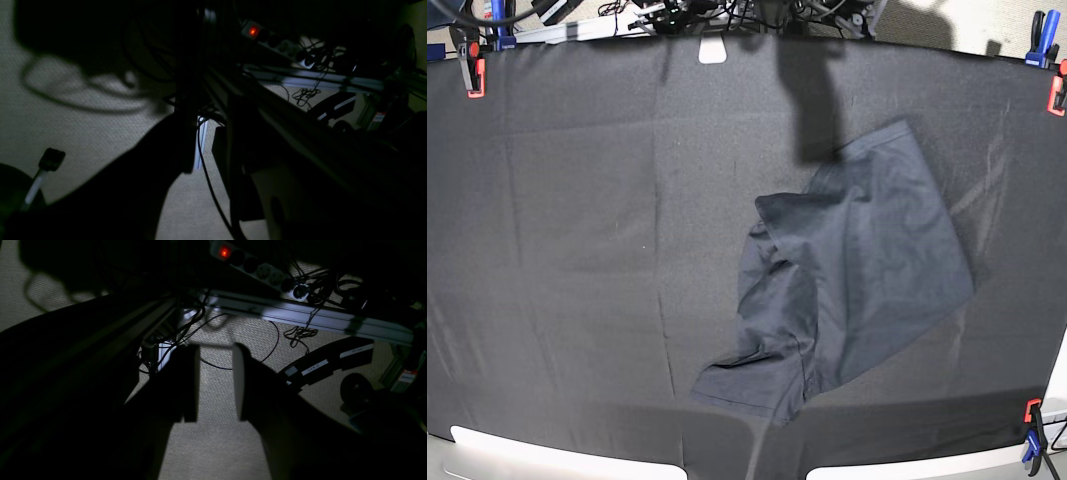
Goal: Layout the t-shirt on the table in an organized manner, then fold the t-shirt properly
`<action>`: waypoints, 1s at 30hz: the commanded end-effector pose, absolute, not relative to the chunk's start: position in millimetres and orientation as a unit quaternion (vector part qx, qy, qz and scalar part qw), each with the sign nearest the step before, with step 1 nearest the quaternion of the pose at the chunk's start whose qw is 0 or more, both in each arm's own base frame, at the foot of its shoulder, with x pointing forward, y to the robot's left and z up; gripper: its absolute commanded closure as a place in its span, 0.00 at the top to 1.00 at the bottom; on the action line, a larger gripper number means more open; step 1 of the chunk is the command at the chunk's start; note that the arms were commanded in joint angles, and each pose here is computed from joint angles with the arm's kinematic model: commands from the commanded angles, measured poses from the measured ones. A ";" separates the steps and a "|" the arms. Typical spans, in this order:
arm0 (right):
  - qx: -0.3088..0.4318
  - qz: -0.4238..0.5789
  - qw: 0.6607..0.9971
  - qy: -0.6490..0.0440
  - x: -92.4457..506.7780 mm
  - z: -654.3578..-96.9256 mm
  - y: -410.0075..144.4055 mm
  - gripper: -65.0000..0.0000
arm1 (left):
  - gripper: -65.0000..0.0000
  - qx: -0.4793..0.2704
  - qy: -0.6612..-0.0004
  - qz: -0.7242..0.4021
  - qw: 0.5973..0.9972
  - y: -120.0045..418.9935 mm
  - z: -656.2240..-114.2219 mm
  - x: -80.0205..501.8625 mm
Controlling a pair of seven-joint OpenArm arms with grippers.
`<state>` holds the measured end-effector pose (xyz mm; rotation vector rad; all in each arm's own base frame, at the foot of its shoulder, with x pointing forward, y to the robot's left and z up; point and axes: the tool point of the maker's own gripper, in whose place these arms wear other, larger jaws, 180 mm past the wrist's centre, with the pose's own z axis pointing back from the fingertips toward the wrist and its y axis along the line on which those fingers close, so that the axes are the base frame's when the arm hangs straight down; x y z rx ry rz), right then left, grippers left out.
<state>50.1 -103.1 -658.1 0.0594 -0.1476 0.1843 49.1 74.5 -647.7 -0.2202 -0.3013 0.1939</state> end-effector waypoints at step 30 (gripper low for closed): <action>0.032 0.092 0.992 -0.079 51.8 -657.5 -104.1 0.26 | 0.22 -0.113 -0.168 0.096 0.975 73.7 -644.1 52.7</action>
